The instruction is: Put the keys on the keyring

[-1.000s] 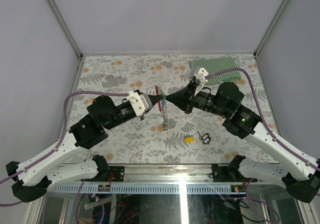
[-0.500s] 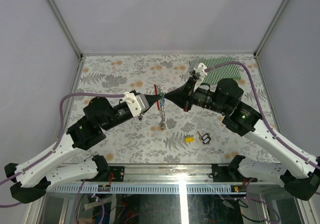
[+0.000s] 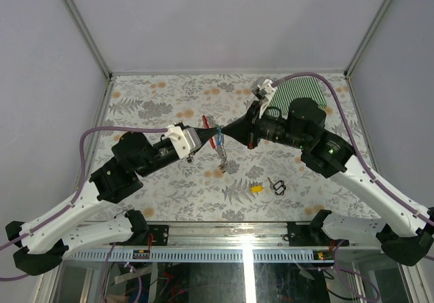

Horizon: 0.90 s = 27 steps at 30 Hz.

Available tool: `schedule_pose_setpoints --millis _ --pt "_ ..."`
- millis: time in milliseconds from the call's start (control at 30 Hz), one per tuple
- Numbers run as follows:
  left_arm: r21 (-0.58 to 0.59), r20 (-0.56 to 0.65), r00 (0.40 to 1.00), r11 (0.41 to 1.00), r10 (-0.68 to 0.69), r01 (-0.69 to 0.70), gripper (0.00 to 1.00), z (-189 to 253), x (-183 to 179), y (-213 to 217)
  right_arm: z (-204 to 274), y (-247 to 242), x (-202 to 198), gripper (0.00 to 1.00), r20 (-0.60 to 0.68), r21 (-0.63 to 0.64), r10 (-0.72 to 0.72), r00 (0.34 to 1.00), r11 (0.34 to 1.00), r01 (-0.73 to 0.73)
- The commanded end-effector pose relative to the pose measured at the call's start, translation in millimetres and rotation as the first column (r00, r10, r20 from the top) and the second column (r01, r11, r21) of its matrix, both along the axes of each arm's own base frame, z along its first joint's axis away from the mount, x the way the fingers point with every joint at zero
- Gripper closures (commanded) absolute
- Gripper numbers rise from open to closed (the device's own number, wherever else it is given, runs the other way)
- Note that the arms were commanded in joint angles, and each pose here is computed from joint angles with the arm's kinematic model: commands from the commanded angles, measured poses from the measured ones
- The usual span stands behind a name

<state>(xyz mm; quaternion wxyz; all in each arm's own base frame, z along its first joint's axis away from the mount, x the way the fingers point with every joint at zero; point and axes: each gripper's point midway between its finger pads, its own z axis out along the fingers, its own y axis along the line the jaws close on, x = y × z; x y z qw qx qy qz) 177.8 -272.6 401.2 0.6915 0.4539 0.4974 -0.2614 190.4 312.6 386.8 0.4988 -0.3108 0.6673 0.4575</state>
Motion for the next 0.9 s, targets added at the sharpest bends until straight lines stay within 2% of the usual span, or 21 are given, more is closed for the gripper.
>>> schedule_pose_setpoints --millis 0,233,500,700,867 --pt "-0.096 0.069 0.997 0.994 -0.034 0.041 1.00 32.2 -10.5 1.8 16.6 2.4 -4.9 0.97 -0.013 0.028 0.025 1.000 0.999 -0.025" --pt "-0.096 0.067 0.997 0.994 -0.036 0.043 1.00 31.8 -10.8 1.7 17.7 -1.7 -6.6 0.79 0.009 0.017 0.023 1.000 1.000 -0.023" --pt "-0.112 0.055 0.998 0.993 -0.040 0.046 1.00 32.7 -12.2 2.2 37.4 -17.9 -25.4 0.58 0.210 0.063 0.065 0.976 0.995 -0.080" --pt "-0.184 0.030 0.997 0.980 -0.064 0.069 1.00 39.9 -20.1 5.6 55.3 -36.7 -38.8 0.56 0.446 0.153 0.020 0.895 0.983 -0.098" --pt "-0.265 0.011 0.986 0.951 -0.164 0.161 1.00 49.7 -38.9 2.8 60.1 -40.0 -52.4 0.56 0.604 0.160 0.038 0.796 0.973 -0.168"
